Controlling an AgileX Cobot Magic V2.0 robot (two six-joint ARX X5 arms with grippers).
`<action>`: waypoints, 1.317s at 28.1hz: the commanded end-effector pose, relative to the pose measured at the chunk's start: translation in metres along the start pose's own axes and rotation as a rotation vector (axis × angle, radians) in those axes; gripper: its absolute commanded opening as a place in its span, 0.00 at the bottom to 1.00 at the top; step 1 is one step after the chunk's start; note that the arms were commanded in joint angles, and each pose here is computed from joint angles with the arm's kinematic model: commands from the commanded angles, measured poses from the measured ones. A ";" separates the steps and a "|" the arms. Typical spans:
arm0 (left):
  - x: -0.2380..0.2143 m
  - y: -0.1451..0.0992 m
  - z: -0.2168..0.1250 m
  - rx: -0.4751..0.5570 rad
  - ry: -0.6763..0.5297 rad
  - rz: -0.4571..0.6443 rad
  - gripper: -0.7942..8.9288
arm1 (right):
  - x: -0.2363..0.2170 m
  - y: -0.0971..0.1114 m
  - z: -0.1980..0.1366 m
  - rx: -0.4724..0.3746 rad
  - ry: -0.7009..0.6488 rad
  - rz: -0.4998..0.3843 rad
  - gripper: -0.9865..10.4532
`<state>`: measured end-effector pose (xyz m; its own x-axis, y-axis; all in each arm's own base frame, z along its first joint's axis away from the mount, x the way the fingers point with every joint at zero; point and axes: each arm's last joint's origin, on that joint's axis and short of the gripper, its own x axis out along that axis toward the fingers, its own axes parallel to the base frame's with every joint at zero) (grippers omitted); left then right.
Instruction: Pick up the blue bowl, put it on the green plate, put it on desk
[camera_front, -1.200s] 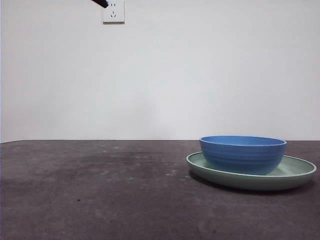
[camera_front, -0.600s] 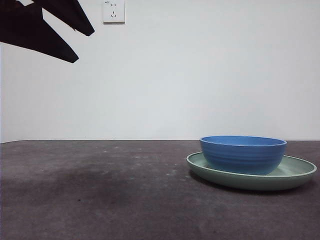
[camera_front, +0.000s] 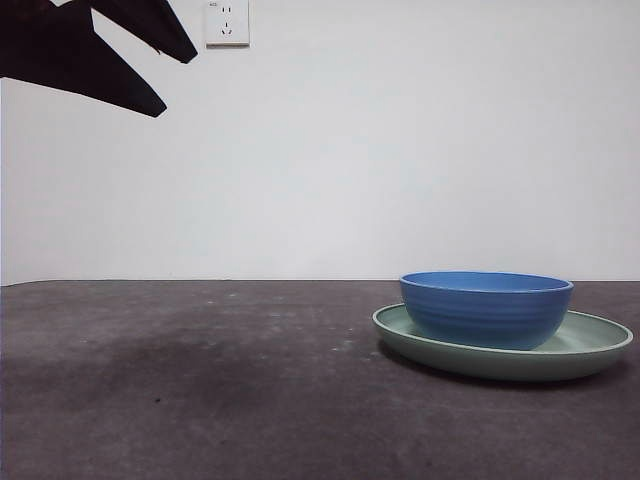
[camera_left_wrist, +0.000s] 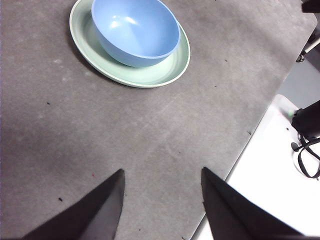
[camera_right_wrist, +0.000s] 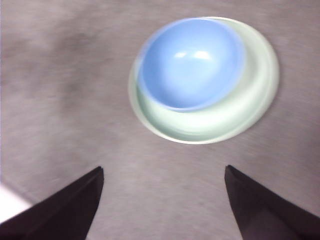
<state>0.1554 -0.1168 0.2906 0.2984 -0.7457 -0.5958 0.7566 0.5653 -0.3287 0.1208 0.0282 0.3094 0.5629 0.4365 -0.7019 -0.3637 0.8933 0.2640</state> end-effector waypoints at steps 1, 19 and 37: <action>0.000 -0.002 0.003 0.024 -0.012 -0.014 0.34 | 0.002 -0.005 0.008 0.076 -0.015 -0.122 0.42; 0.000 -0.002 0.003 0.024 -0.012 -0.014 0.34 | 0.109 -0.081 0.048 0.253 0.120 -0.151 0.41; 0.000 -0.002 0.003 0.024 -0.012 -0.013 0.34 | 0.188 -0.116 0.040 0.297 0.209 -0.094 0.30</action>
<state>0.1554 -0.1168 0.2906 0.2981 -0.7459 -0.5956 0.7569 0.5649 -0.3286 0.2933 0.0099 0.1740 0.4040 0.3401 -0.8492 -0.0699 0.9371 0.3421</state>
